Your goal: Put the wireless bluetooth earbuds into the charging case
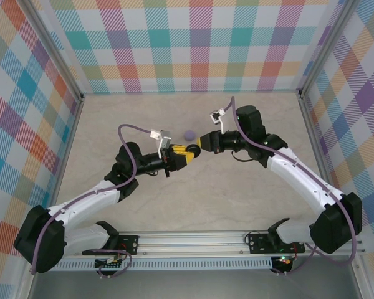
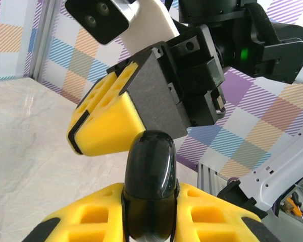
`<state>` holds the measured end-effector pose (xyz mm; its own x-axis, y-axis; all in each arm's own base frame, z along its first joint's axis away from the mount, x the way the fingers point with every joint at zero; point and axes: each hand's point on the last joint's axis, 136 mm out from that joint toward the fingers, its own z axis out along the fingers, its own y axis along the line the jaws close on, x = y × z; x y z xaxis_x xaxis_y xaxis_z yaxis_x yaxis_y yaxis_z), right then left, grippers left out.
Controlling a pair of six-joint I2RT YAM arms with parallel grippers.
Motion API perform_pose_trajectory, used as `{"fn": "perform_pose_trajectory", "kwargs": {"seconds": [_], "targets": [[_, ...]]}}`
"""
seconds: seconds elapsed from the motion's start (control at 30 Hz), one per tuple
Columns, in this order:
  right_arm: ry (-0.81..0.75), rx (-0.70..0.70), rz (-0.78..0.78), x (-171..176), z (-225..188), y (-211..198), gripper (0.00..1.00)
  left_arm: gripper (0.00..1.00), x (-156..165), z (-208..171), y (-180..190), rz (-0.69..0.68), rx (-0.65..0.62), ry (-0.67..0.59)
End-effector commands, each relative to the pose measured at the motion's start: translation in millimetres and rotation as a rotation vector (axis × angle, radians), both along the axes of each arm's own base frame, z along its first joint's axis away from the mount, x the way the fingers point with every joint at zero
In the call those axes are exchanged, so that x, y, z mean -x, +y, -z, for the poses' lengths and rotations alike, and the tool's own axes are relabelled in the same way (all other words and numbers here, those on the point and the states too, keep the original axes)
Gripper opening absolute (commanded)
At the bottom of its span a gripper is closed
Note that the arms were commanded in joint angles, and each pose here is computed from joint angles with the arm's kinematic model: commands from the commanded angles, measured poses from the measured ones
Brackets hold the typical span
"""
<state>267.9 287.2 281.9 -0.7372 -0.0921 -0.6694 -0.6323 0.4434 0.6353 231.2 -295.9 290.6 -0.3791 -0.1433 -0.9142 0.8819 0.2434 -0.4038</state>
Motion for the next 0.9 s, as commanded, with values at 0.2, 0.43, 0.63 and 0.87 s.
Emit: {"fn": "perform_pose_trajectory", "kwargs": {"seconds": [0.2,0.43,0.63,0.87], "targets": [[-0.041,0.085,0.125,-12.7,-1.6,-16.2,0.2,0.06,-29.3,14.1,3.2,-0.144,-0.08,0.081],[-0.036,0.228,0.297,-27.5,18.0,-45.7,0.21,0.08,-70.1,60.1,12.4,-0.303,-0.204,0.288],[-0.026,0.265,0.327,-26.4,25.3,-53.7,0.22,0.1,-100.6,104.5,6.9,-0.333,-0.29,0.522],[-0.025,0.276,0.336,-23.1,28.1,-58.2,0.23,0.13,-130.0,162.4,6.1,-0.382,-0.39,0.779]]}}
